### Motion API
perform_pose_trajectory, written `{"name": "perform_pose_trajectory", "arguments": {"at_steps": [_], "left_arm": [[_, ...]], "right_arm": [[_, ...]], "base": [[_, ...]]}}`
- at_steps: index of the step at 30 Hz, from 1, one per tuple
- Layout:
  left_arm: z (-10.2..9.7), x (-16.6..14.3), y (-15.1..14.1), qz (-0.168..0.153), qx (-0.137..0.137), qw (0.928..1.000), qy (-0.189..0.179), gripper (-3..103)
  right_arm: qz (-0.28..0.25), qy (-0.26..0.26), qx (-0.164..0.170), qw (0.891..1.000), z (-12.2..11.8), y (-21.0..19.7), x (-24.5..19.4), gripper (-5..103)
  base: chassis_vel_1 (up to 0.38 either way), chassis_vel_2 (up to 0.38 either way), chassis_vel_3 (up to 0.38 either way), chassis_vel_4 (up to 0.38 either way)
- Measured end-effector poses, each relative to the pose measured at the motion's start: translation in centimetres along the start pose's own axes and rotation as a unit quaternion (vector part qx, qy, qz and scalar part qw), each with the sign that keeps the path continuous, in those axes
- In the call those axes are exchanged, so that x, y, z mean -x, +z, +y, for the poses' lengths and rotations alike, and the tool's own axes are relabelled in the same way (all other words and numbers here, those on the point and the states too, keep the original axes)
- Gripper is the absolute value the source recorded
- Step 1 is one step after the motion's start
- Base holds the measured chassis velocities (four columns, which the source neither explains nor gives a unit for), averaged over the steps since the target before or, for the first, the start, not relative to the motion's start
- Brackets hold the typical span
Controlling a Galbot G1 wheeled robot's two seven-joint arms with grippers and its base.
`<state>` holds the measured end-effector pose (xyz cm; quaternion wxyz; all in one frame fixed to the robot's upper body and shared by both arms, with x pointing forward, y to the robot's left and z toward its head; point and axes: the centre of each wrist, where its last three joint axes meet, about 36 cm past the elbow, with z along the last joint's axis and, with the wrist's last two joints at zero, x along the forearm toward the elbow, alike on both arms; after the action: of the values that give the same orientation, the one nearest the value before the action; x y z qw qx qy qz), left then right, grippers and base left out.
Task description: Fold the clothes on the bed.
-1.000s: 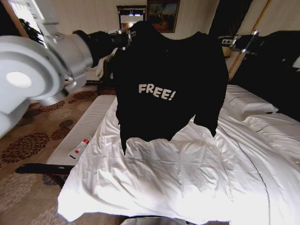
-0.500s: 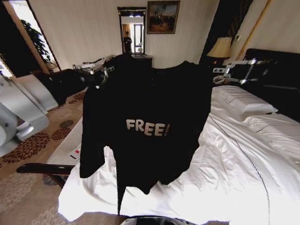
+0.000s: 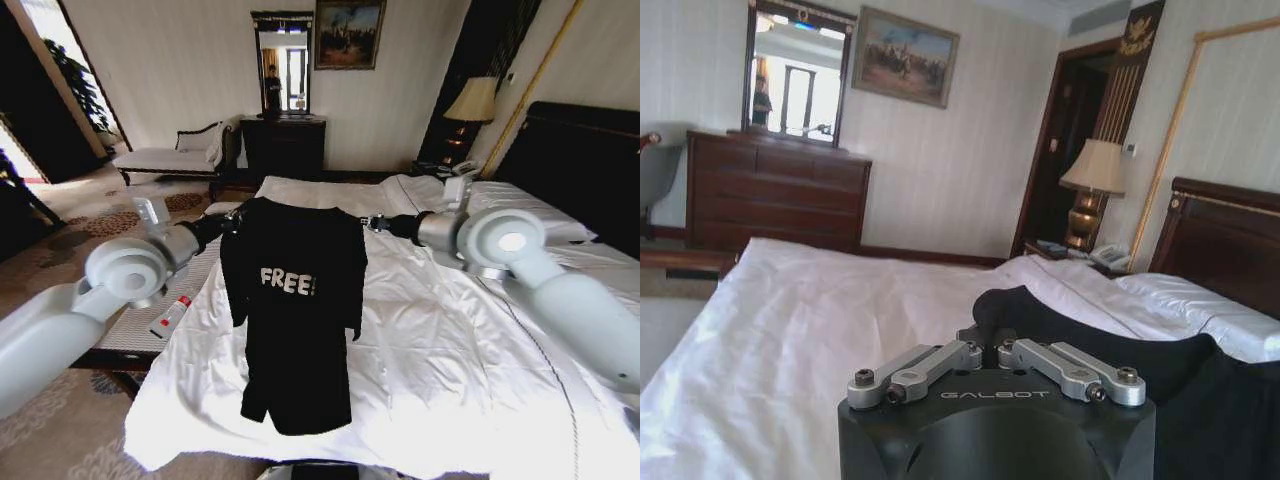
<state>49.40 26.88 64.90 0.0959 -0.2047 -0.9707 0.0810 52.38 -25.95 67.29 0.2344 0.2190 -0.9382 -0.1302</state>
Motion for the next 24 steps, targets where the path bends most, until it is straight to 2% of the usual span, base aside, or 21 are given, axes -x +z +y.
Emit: {"name": "perform_pose_trajectory", "arguments": {"at_steps": [1, 2, 3, 6, 9, 11, 13, 17, 24], "left_arm": [[-0.3, 2.5, 1.4, 0.016, -0.004, 0.9999, 0.002, 2], [-0.3, 2.5, 1.4, 0.016, -0.004, 0.9999, 0.002, 2], [-0.5, 4.0, 2.3, 0.025, -0.003, 0.9997, 0.003, 2], [-1.2, 9.5, 6.0, 0.057, -0.003, 0.9983, 0.004, 2], [-1.8, 11.9, 7.2, 0.064, -0.003, 0.9980, 0.005, 2], [-2.6, 15.4, 8.6, 0.069, 0.001, 0.9976, 0.001, 2], [-2.7, 16.2, 8.8, 0.069, 0.002, 0.9976, 0.001, 2], [-2.1, 21.2, 10.4, 0.078, 0.004, 0.9966, -0.027, 2], [-1.3, 24.7, 11.2, 0.085, -0.002, 0.9947, -0.058, 2]], "right_arm": [[0.001, 0.014, 0.001, 1.000, -1.4, 0.5, 2.0, 0], [0.001, 0.014, 0.001, 1.000, -1.4, 0.5, 2.0, 0], [0.001, 0.025, 0.001, 1.000, -2.4, 0.8, 3.0, 0], [-0.007, 0.069, -0.003, 0.998, -6.5, 2.2, 6.6, 0], [-0.006, 0.086, 0.002, 0.996, -8.2, 2.8, 8.1, 0], [-0.010, 0.105, 0.004, 0.994, -10.4, 3.8, 10.0, 0], [-0.012, 0.109, 0.004, 0.994, -10.9, 4.0, 10.5, 0], [-0.022, 0.141, 0.001, 0.990, -12.9, 4.1, 12.7, 0], [-0.018, 0.175, -0.001, 0.984, -14.1, 4.3, 16.3, 0]], "base": [[0.000, 0.000, 0.000, 0.000], [0.000, 0.000, 0.000, 0.000], [0.000, 0.000, 0.000, 0.000], [0.000, 0.000, 0.000, 0.000], [0.000, 0.000, 0.000, 0.000], [0.000, 0.000, 0.000, 0.000], [0.000, 0.000, 0.000, 0.000], [0.000, 0.000, 0.000, 0.000], [0.000, 0.000, 0.000, 0.000]]}}
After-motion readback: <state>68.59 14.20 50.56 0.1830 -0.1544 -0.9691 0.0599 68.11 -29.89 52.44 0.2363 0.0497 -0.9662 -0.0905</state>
